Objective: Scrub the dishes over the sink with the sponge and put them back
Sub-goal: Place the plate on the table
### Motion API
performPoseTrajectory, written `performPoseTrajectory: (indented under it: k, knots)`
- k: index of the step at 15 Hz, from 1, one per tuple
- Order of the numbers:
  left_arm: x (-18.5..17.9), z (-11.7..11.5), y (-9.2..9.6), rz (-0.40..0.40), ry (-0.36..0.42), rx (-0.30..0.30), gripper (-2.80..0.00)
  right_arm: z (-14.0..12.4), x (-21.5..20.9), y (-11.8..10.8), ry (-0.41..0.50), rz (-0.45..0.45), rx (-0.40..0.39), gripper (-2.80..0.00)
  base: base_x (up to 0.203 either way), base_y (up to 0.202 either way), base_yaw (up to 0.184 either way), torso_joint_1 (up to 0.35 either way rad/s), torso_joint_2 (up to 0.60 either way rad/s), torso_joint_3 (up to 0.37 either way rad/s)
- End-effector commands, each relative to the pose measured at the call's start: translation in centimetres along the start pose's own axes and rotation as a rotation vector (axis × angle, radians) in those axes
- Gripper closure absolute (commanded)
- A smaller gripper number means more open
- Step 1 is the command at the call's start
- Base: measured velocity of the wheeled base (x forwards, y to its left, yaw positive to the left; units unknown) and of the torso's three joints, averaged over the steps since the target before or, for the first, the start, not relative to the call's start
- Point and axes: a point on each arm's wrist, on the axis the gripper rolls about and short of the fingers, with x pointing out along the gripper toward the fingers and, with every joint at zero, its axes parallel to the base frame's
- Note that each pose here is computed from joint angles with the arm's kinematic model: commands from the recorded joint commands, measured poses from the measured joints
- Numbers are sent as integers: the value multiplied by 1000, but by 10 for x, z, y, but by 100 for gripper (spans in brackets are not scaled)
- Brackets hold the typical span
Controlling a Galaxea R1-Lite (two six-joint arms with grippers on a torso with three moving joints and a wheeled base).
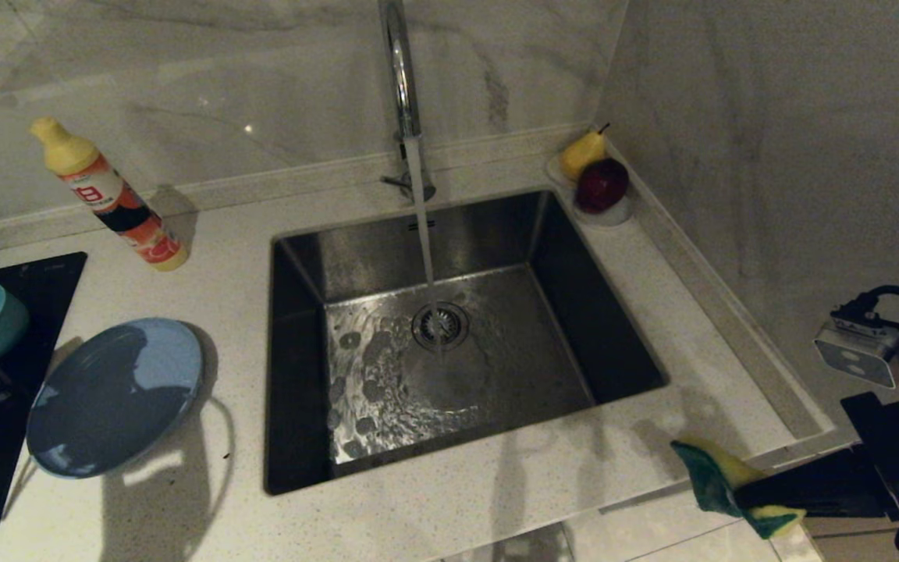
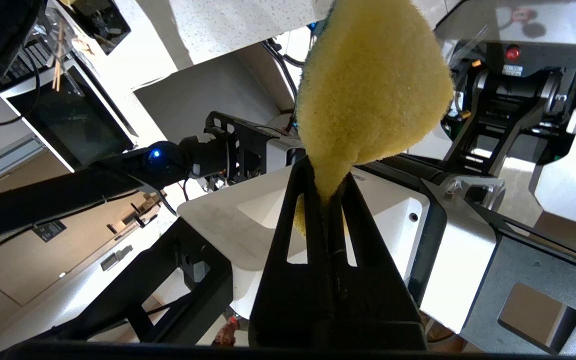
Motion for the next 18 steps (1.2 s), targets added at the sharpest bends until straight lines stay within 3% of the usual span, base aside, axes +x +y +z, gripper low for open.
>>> performPoseTrajectory:
  k: [1,5,7,9,13,16,17,18]
  knots:
    - [7,10,-1,7,-14,-6,-280,-4,-5,1,-10,12,-6,0,0,0,0,0,0,0]
    - [0,38,-15,-35,-61,-2,-280,1,-4,3,-49,-27,-15,0,0,0,0,0,0,0]
    - [-7,56,-31,-117,-73,11,-280,6,4,-3,-96,-112,-14,0,0,0,0,0,0,0]
    - [-9,70,-50,-225,-69,32,-280,9,4,-3,-130,-125,-26,0,0,0,0,0,0,0]
    - [-14,65,-97,-391,11,169,-280,15,7,-10,-177,-243,-100,0,0,0,0,0,0,0]
    - [-27,50,-132,-500,45,286,-280,16,5,-12,-197,-264,-112,0,0,0,0,0,0,0]
    - [-34,51,-140,-525,50,320,-60,16,5,-12,-197,-265,-111,0,0,0,0,0,0,0]
    - [-44,52,-146,-554,46,353,0,16,5,-13,-193,-267,-110,0,0,0,0,0,0,0]
